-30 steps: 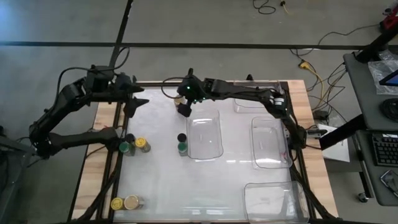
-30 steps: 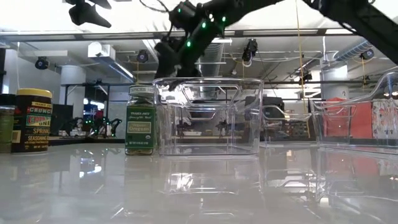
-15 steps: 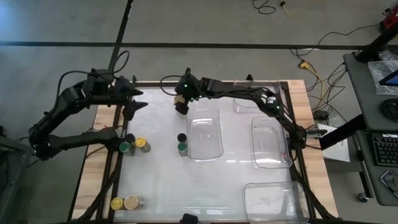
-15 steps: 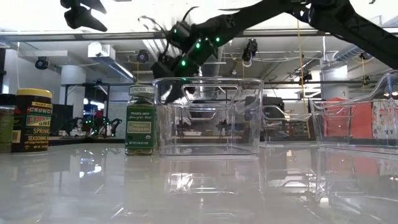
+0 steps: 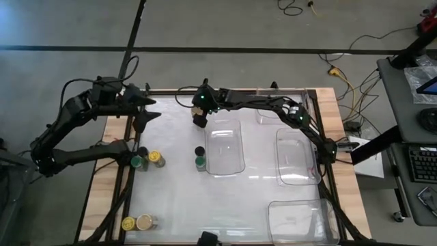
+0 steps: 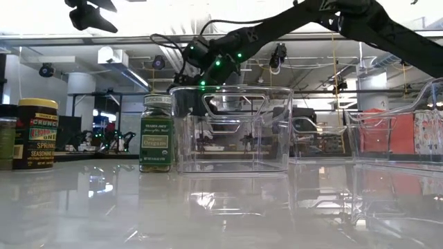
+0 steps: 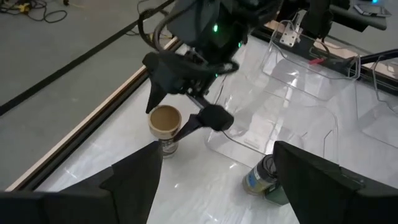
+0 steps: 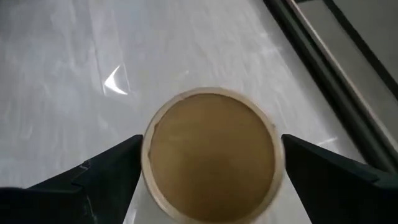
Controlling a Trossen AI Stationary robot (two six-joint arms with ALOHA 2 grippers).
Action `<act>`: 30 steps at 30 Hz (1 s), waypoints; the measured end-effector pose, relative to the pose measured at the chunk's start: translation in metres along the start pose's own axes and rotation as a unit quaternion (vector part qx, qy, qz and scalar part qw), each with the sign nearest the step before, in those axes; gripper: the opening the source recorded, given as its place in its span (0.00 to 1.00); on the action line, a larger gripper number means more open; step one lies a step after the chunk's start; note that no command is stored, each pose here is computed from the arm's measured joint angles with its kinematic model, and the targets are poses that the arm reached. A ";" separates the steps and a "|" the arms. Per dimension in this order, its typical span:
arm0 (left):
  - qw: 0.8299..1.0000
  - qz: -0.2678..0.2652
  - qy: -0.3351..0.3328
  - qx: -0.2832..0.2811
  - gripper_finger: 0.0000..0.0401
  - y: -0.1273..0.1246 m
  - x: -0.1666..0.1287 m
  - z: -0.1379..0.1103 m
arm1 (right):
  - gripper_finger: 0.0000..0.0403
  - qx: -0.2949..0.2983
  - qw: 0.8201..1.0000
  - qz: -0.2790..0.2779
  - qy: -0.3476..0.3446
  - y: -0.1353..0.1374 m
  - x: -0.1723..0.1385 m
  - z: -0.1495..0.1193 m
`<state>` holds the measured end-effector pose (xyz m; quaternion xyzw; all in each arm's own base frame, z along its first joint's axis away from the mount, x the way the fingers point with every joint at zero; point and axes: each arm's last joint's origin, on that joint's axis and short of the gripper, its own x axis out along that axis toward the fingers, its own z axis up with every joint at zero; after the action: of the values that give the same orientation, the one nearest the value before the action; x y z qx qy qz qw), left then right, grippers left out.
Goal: Sort spices by type
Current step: Put the top gold seasoning bottle into the top right transparent bin
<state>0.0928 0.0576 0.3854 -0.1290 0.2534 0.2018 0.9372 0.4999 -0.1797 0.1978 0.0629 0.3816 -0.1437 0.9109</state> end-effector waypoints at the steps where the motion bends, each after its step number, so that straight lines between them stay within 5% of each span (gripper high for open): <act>1: 1.000 0.000 -0.001 0.000 0.72 0.000 -0.001 0.000 | 0.89 0.003 1.000 0.000 0.003 0.000 0.001 -0.001; 10: 1.000 -0.001 -0.014 -0.007 0.72 -0.002 -0.009 -0.003 | 0.67 0.022 1.000 -0.001 0.001 0.000 0.002 -0.001; 16: 1.000 -0.002 -0.027 0.000 0.68 -0.003 -0.016 -0.005 | 0.66 0.018 1.000 0.001 -0.014 0.001 -0.020 0.011; 23: 0.998 0.001 -0.027 0.048 0.63 -0.003 -0.017 -0.005 | 0.66 -0.014 0.997 -0.001 -0.072 0.003 -0.135 0.051; 30: 1.000 -0.002 -0.030 -0.001 0.62 -0.002 -0.009 0.000 | 0.66 -0.040 0.995 0.008 -0.091 0.013 -0.225 0.042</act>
<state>0.0861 0.0528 0.3906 -0.1245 0.2243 0.2044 0.9447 0.3828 -0.1285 0.3877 0.0166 0.3019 -0.1263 0.9448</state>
